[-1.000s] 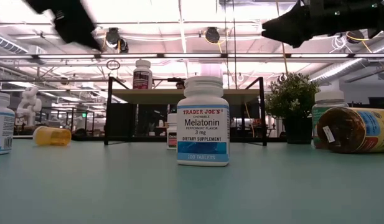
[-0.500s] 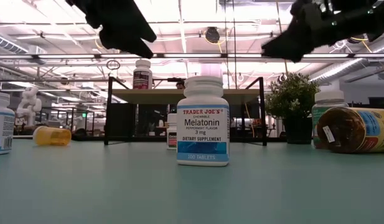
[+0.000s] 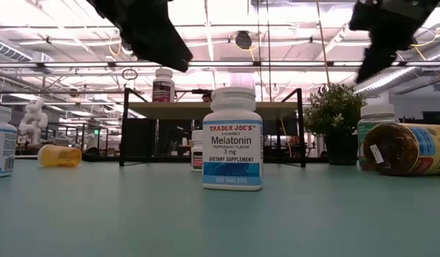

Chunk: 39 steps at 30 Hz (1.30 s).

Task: Pick and place medicine bottles onto shelf by color
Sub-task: Put the white and green pill bottle on the shelf

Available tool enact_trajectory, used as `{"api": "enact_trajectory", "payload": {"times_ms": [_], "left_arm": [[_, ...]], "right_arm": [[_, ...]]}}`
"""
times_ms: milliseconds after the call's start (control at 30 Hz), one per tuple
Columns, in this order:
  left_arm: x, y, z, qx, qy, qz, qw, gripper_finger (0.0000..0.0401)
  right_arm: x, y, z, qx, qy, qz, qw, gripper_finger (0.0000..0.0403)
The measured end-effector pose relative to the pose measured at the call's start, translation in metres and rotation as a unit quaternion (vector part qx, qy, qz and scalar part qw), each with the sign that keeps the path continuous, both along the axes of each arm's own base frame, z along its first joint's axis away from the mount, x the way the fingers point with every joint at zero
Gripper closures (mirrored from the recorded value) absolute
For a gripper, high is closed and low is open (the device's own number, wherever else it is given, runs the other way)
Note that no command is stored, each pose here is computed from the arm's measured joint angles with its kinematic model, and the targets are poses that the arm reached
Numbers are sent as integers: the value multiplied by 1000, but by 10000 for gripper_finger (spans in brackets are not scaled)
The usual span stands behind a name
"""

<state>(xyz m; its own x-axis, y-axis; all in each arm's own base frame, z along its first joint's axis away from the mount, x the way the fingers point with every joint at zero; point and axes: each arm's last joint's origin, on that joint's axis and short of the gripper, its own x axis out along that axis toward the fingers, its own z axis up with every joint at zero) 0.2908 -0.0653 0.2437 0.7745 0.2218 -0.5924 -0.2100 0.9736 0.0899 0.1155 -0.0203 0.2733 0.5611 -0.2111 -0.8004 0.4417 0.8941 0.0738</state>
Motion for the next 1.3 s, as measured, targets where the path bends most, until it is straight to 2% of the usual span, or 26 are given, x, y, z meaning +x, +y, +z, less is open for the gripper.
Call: {"api": "enact_trajectory", "payload": {"times_ms": [200,433,567,667,833,1000,1300], "left_arm": [[3,2,-3,-1,3,6,1000,116],[3,0,-5,-20,0,18,1000,116],[3,0,-6,-24,4,17,1000,116],[3,0,-6,-26,4,19,999,116],[3,0,-6,-37,1,27,999,116],[2,-1,-6,-36,3,24,999,116],[2,-1,-6,-34,4,23,999,116]], "right_arm": [[-13,2,-8,27,80,-25,996,142],[-14,2,-39,42,139,-35,989,101],[-11,3,-47,68,143,-21,987,86],[-3,3,-49,71,106,-16,992,79],[4,1,-58,73,87,-31,993,80],[8,1,-68,82,102,-42,991,90],[26,-2,-75,66,79,-41,994,140]]}}
